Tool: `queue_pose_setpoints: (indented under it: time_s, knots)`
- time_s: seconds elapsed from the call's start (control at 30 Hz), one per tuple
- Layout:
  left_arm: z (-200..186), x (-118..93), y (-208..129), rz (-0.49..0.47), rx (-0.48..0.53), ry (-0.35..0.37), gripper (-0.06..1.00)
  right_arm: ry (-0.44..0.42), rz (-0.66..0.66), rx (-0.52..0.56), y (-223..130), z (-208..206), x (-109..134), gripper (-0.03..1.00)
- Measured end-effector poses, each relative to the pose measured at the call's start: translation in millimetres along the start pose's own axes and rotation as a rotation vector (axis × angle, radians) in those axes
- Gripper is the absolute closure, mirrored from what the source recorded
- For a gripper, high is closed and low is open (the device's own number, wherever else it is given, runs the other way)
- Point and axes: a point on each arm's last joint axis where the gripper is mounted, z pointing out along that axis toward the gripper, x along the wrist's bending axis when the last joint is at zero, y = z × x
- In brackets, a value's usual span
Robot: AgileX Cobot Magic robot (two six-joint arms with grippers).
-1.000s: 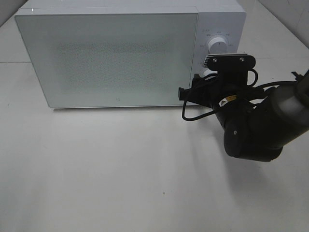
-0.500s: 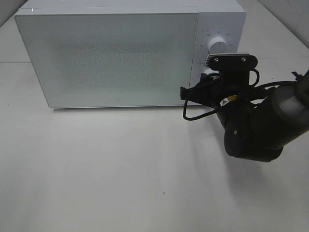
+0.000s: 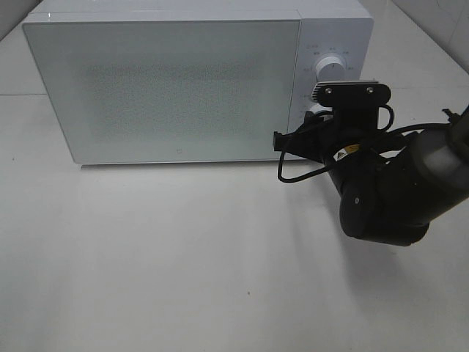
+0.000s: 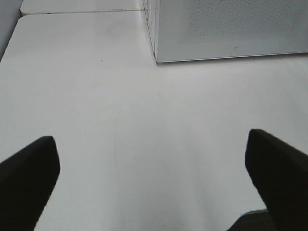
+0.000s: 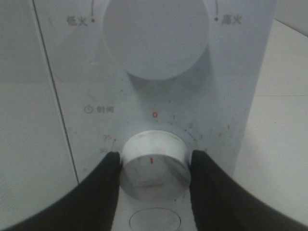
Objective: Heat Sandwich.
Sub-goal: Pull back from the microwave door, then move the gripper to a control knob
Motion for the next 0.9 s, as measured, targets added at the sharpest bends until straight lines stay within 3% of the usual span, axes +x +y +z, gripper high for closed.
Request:
queue_pose_setpoints:
  time_s: [0.33, 0.5, 0.63, 0.7, 0.83, 0.9]
  knots:
    - [0.0, 0.0, 0.0, 0.0, 0.0, 0.0, -0.05, 0.0, 0.03, 0.0, 0.0, 0.0, 0.0, 0.54]
    - [0.0, 0.0, 0.0, 0.0, 0.0, 0.0, -0.05, 0.002, 0.157, 0.0, 0.0, 0.0, 0.2, 0.54]
    - [0.0, 0.0, 0.0, 0.0, 0.0, 0.0, -0.05, 0.001, 0.437, -0.002, 0.2, 0.0, 0.0, 0.54]
    - [0.0, 0.0, 0.0, 0.0, 0.0, 0.0, -0.05, 0.001, 0.48, -0.002, 0.2, 0.0, 0.0, 0.54]
    - [0.0, 0.0, 0.0, 0.0, 0.0, 0.0, -0.05, -0.002, 0.751, -0.002, 0.1, 0.0, -0.3, 0.54]
    - [0.0, 0.0, 0.0, 0.0, 0.0, 0.0, -0.05, -0.003, 0.806, -0.003, 0.1, 0.0, -0.4, 0.54]
